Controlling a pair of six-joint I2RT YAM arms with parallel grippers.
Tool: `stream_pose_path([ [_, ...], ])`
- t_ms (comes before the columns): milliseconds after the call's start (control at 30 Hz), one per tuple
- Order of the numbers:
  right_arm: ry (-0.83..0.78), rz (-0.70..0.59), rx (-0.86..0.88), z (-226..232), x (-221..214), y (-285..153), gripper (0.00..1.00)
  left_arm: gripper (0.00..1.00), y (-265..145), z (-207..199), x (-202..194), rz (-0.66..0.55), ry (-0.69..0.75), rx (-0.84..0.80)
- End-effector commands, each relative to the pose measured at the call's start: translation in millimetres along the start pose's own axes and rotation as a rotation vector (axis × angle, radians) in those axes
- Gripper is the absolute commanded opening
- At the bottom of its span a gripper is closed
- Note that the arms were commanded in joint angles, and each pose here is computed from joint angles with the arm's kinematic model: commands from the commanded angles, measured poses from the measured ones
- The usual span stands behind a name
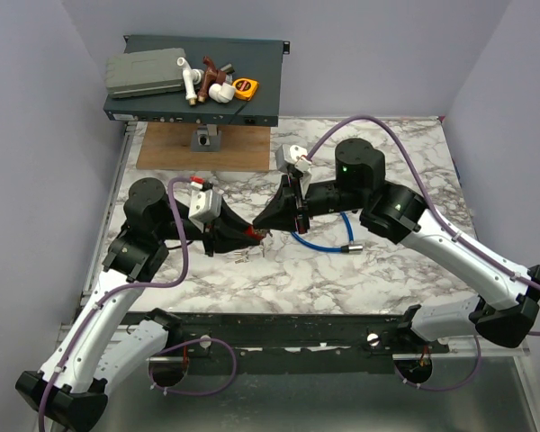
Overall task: Unlock with the key
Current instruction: Unlock the lock.
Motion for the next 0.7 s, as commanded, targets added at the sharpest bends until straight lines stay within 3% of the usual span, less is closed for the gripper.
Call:
stream_pose_path([
  [0, 0.055, 0.075, 0.032, 2.5, -21.7, 12.3, 0.08, 0.0, 2.8, -8.2, 25.0, -0.061, 0.146, -0.036],
  [133, 0.008, 0.02, -0.026, 0.8, -2.0, 4.0, 0.43, 0.0, 0.2, -2.0, 13.3, -0.007, 0.25, -0.009],
  [200, -0.014, -0.013, -0.057, 0.5, 8.2, -0.5, 0.53, 0.0, -2.4, 2.9, 8.6, 0.017, 0.337, 0.025],
  [533, -0.088, -0.142, -0.163, 1.5, 52.9, -22.3, 0.7, 0.0, -8.1, 12.9, -9.8, 0.081, 0.6, 0.117],
  [667, -0.112, -0.178, -0.306, -3.8, 64.5, -38.6, 0.71, 0.0, -11.0, 21.7, -8.7, 0.083, 0.883, 0.234],
])
Point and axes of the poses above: each gripper's point midway between its finger pads, its own y axis out along the fingers, its own z axis along the line the jaws close on, x = y × z, the point moved 7 cm from there along -y, back along the fingers, and after that the axes turned 10 degrees about -y, right-handed, at the moved point
